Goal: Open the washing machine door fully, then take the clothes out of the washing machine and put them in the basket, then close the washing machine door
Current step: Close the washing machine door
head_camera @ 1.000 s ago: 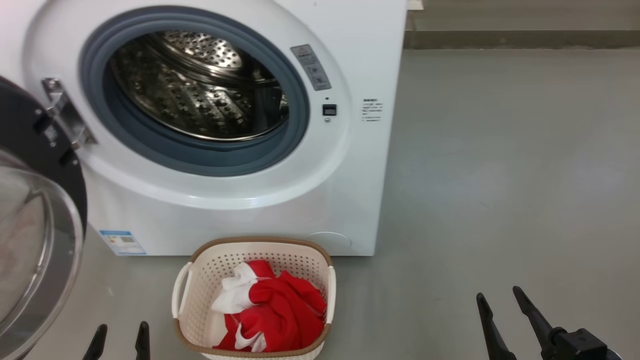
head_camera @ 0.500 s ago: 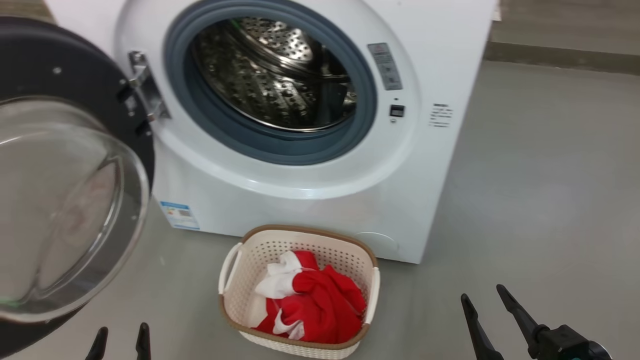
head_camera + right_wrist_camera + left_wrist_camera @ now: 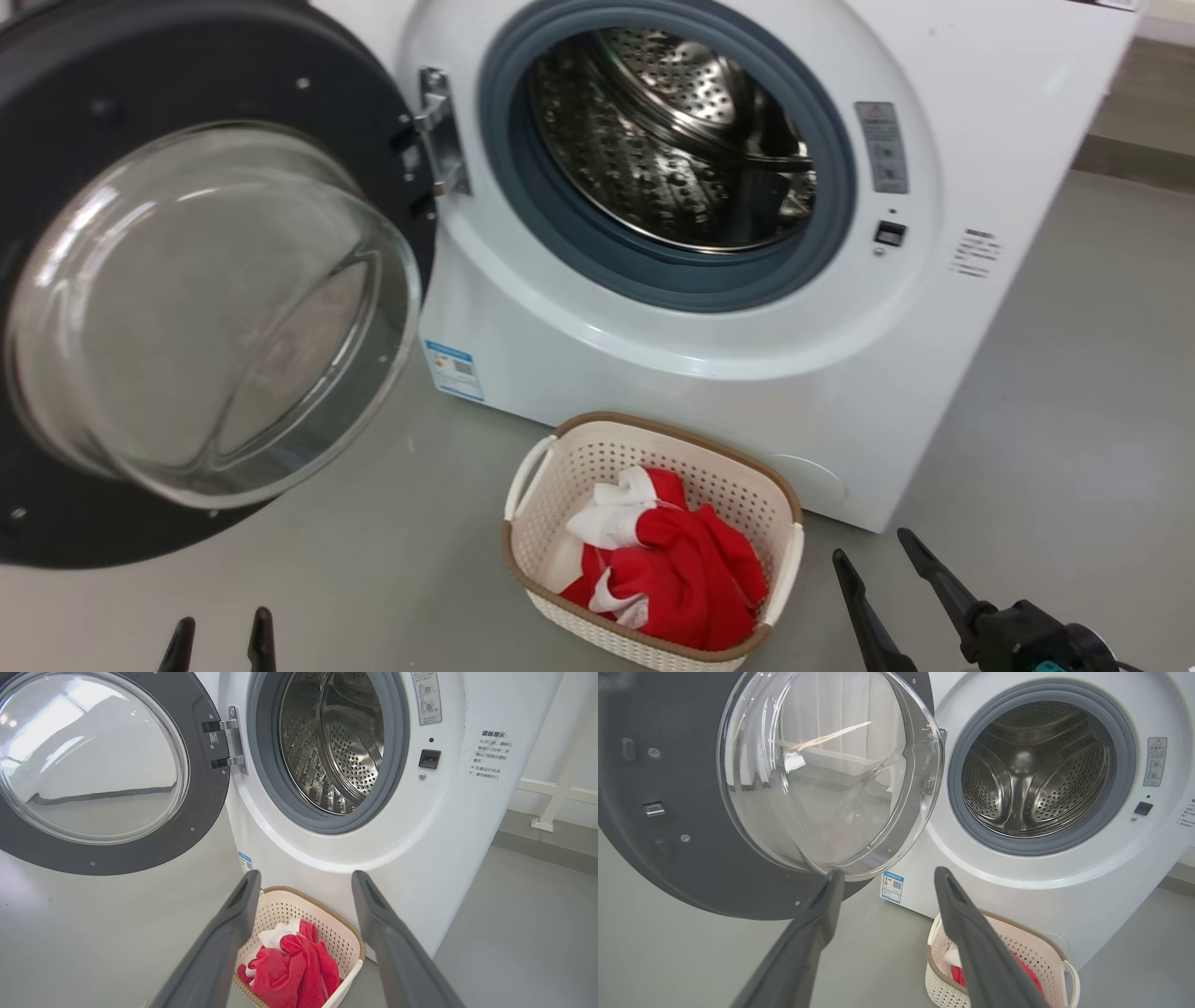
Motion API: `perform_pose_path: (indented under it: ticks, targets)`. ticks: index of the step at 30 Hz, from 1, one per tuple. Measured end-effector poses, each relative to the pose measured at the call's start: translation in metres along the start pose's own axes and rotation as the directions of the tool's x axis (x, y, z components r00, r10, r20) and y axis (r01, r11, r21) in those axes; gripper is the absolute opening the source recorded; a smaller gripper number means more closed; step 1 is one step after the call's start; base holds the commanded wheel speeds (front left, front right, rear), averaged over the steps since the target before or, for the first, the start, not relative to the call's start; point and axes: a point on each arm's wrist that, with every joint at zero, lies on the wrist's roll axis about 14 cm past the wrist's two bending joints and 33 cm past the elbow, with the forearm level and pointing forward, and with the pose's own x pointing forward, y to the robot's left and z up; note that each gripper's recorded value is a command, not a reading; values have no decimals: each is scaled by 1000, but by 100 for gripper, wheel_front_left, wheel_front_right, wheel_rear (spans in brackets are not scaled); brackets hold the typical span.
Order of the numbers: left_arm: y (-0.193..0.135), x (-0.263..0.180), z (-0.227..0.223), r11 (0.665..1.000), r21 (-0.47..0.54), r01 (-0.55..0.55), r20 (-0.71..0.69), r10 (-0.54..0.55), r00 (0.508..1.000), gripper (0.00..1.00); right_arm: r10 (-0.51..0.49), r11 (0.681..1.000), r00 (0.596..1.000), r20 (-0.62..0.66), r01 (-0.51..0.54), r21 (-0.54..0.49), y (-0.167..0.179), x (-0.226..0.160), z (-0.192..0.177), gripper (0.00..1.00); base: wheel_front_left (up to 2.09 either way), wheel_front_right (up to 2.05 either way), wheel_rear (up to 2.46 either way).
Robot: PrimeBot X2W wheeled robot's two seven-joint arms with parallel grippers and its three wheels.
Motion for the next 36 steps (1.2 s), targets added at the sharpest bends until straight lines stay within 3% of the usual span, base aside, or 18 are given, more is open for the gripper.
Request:
perform_pose_path:
  ticks: [12, 30, 31, 32, 33, 34, 36]
  targets:
    - [38, -17, 9, 992, 18, -128, 23, 128, 992, 100, 147, 989, 989, 2, -147, -19, 37, 31, 3, 100, 0, 0, 0]
    - [43, -18, 16, 986, 4, -168, 44, 168, 985, 100, 181, 984, 984, 2, -180, -11, 45, 40, 4, 100, 0, 0, 0]
    - [44, -18, 16, 985, 3, -170, 45, 170, 984, 82, 180, 984, 984, 2, -180, -11, 45, 40, 4, 100, 0, 0, 0]
    - [43, -17, 17, 986, 1, -170, 47, 169, 984, 47, 180, 984, 984, 2, -180, -11, 45, 40, 4, 100, 0, 0, 0]
    - [43, -17, 18, 986, 0, -169, 51, 169, 984, 29, 180, 984, 984, 2, -180, -11, 45, 40, 4, 100, 0, 0, 0]
    - [43, -17, 20, 986, -3, -168, 57, 168, 984, 0, 180, 984, 984, 2, -180, -11, 45, 40, 4, 100, 0, 0, 0]
    - [43, -16, 25, 985, -19, -170, 74, 171, 983, 0, 180, 984, 984, 2, -180, -11, 45, 41, 4, 100, 0, 0, 0]
